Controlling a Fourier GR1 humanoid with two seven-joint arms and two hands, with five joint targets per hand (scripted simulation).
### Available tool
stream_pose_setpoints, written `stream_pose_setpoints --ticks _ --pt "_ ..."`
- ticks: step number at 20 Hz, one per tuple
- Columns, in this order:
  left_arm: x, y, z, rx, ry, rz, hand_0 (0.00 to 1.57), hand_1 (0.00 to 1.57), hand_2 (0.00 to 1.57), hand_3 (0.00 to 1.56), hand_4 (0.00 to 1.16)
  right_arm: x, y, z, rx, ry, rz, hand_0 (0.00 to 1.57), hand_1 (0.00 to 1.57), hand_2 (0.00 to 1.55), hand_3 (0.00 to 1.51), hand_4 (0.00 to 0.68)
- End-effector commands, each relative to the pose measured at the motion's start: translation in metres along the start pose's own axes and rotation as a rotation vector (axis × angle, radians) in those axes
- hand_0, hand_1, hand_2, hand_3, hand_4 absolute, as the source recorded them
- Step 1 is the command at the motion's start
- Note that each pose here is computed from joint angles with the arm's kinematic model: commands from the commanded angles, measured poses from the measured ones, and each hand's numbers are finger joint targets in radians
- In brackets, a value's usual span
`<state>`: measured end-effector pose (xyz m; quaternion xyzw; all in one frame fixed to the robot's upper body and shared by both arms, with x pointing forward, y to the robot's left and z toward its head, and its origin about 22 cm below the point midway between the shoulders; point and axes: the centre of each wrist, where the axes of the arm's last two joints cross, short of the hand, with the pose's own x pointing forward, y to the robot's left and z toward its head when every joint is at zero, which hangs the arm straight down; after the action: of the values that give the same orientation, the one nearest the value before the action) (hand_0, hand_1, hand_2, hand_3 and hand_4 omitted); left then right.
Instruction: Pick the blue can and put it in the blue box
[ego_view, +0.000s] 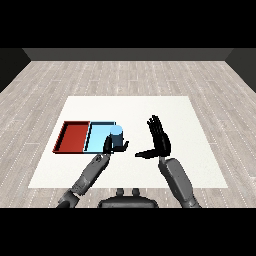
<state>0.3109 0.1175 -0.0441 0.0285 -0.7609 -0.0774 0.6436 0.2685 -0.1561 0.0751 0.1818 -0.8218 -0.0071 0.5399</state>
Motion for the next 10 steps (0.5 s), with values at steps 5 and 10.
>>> stream_pose_setpoints --ticks 5,10 --pt "-0.005 0.062 -0.0161 0.057 0.066 -0.079 1.57 1.57 1.57 1.5 1.13 0.033 -0.051 0.031 -0.135 -0.082 0.04 0.0 0.0 0.0 0.0 0.0" --pt "-0.02 0.123 -0.0339 0.2 0.204 -0.138 1.57 1.57 1.57 1.5 1.12 0.035 -0.068 0.043 -0.164 -0.048 0.067 0.0 0.0 0.0 0.0 0.0"
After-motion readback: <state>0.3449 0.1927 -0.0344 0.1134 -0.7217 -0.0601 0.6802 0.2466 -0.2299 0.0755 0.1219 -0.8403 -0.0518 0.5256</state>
